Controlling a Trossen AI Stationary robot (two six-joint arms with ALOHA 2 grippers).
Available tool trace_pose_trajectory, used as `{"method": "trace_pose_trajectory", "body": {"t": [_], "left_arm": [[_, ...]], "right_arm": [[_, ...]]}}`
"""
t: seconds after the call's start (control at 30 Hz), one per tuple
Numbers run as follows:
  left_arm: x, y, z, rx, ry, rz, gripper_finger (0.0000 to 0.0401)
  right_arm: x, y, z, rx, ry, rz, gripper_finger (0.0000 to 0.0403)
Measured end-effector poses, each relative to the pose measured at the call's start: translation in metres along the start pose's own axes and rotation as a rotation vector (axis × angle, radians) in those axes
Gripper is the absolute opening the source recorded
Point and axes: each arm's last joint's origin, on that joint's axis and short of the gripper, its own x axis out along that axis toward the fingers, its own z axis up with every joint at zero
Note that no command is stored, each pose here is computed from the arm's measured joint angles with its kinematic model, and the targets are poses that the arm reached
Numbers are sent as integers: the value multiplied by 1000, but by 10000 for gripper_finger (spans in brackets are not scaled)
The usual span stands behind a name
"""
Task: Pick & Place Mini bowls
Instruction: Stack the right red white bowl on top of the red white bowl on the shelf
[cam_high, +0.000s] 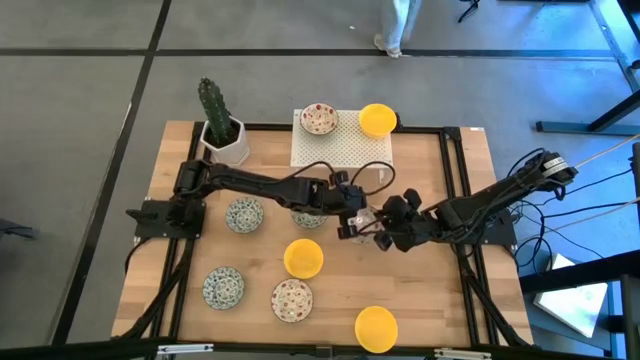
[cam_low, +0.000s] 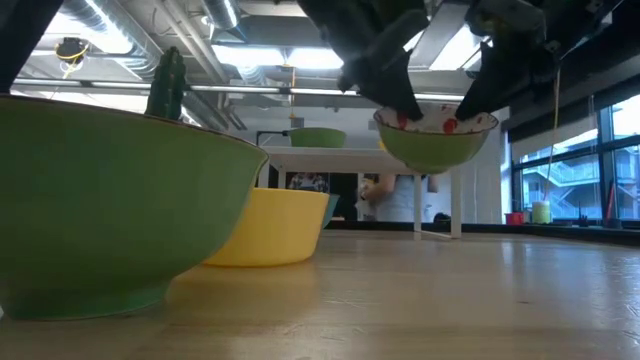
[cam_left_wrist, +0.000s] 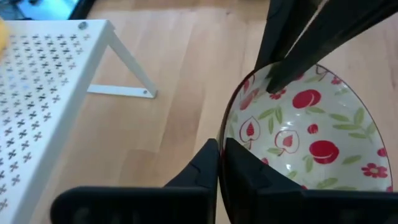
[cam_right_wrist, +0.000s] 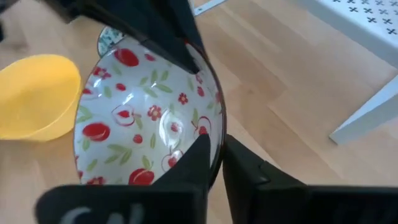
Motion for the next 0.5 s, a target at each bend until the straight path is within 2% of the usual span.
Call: {"method": "trace_pose_trajectory", "body": {"t": [0.13,0.23,0.4,0.5], "left_arm": [[-9,2,-2,54,33,-32,5],[-31,14,7,36,-8,-3,5],[-96,63,28,-88,-151,99,4],[-135,102,34,-186,-249,220,4]], "right_arm": [[-6,1,5,-20,-1,23,77],[-14,-4,8,-27,-4,15,114],[-36,-11,17,-16,-70,67,171],[-45,-15,19,-7,-123,63,193]]}}
